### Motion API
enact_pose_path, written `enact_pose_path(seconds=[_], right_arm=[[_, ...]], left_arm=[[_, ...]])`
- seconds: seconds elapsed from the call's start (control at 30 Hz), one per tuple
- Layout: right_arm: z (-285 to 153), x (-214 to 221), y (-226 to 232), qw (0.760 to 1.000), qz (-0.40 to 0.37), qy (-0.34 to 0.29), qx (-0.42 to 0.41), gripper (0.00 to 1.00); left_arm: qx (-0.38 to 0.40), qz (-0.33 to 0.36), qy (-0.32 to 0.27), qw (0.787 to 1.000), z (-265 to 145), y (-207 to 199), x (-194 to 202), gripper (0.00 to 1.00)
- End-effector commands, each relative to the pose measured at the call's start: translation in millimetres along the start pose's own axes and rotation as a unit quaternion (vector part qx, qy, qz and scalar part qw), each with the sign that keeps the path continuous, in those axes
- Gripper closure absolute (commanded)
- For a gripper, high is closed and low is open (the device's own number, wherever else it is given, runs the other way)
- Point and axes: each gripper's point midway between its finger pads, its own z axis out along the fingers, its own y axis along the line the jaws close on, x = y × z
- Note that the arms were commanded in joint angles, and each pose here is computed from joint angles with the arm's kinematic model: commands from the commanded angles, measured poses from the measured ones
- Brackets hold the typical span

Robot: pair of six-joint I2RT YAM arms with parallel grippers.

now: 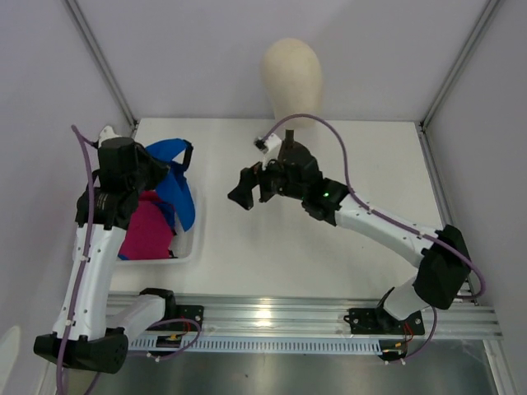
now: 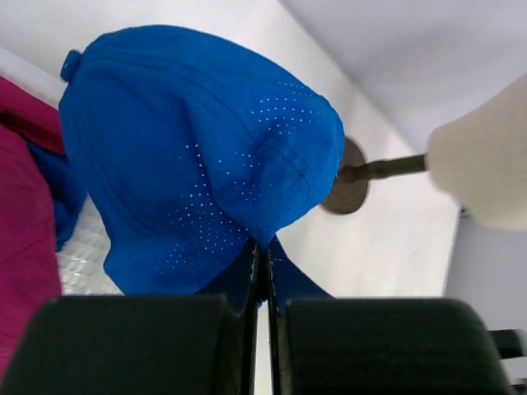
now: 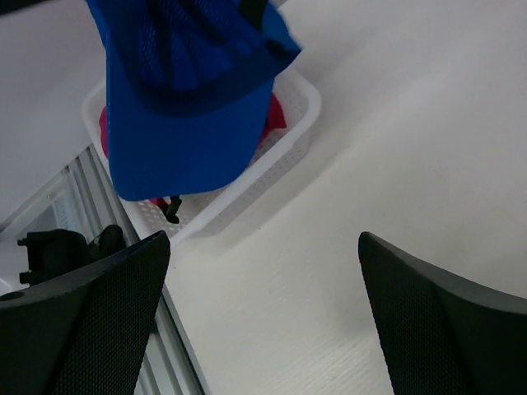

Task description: Stack the hats

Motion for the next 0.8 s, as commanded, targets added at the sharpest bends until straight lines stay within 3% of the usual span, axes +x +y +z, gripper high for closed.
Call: enact_pose_path(seconds=[0.0,0.13,0.27,0.4,0.57,0.7,0.77], right_arm=[[18,-39,38,0.994,-0.080,-0.064,-0.039,0.00],[30,-40,62,0.987,-0.110,-0.091,-0.068,0.01],[33,-36,58,0.988,-0.112,-0.086,-0.057,0.00],[15,-43,31,0.991,-0.099,-0.093,0.004,0.00],[-27,-52,-32,0.989,-0.031,-0.115,0.093,0.00],[-67,-54,-94,0.968,-0.012,-0.148,0.200,0.01],[-89,-55,-120,0.949,-0.031,-0.157,0.270,0.00]], left_arm=[[0.001,-0.099,-0.033,0.995,-9,-16,-17,0.99],[-0.030,-0.155,-0.039,0.987,-13,-6,-17,0.99],[-0.046,-0.145,-0.063,0.986,-21,4,-24,0.99],[-0.079,-0.064,-0.108,0.989,-39,21,-44,0.99],[-0.149,0.085,-0.140,0.975,-65,50,-66,0.99],[-0.190,0.170,-0.088,0.963,-48,66,-54,0.99],[-0.184,0.185,-0.018,0.965,-19,68,-25,0.99]])
